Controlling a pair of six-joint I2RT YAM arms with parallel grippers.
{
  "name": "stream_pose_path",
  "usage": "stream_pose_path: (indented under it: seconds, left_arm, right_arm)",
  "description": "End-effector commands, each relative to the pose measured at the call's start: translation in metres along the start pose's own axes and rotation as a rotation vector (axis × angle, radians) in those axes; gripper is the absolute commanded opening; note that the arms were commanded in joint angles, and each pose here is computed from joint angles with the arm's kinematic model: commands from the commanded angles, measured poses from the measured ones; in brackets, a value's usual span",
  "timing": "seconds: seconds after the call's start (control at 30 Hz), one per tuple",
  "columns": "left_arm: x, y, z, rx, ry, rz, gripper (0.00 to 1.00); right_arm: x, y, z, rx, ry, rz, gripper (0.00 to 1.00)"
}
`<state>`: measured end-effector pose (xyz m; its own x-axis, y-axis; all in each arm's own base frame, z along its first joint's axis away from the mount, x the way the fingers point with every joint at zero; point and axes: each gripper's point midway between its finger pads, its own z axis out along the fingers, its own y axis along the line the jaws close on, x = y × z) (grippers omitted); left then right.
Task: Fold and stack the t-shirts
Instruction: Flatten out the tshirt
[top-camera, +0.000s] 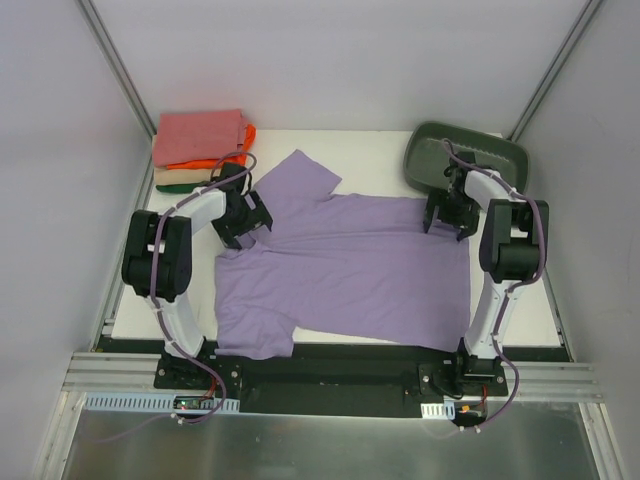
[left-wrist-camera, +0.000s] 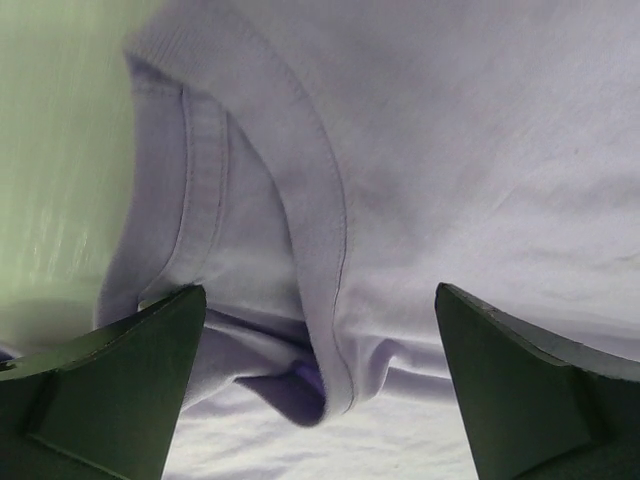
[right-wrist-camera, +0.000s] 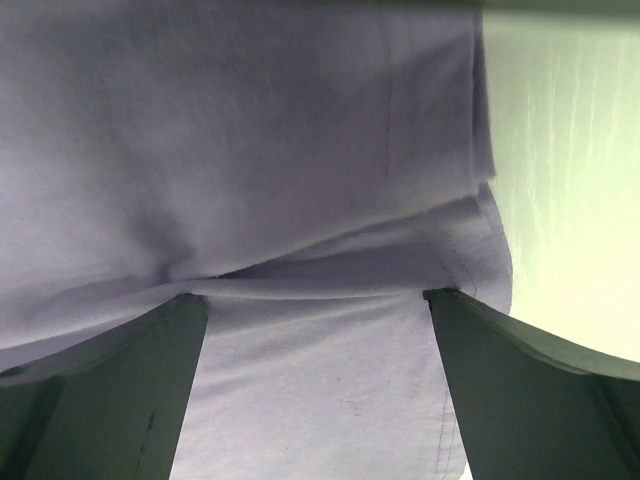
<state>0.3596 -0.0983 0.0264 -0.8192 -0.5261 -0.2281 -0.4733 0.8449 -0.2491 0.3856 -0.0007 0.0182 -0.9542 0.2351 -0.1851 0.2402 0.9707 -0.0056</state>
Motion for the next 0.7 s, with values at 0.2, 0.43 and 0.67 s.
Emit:
stream_pose_path:
  seconds: [0.2, 0.43, 0.67]
  left_arm:
    - [-0.050, -0.016, 0.026, -0.047, -0.020, 0.016, 0.99]
    - [-0.063, -0.045, 0.038, 0.038, 0.024, 0.029, 0.99]
    - [-0.073, -0.061, 0.016, 0.098, -0.009, 0.059, 0.99]
  right_arm:
    - [-0.038, -0.021, 0.008, 0.080, -0.028, -0.008, 0.96]
    - [-0.040, -0.039, 0.006, 0.116, -0.034, 0.018, 0.96]
    - [-0.038, -0.030, -0.014, 0.053, -0.082, 0.036, 0.96]
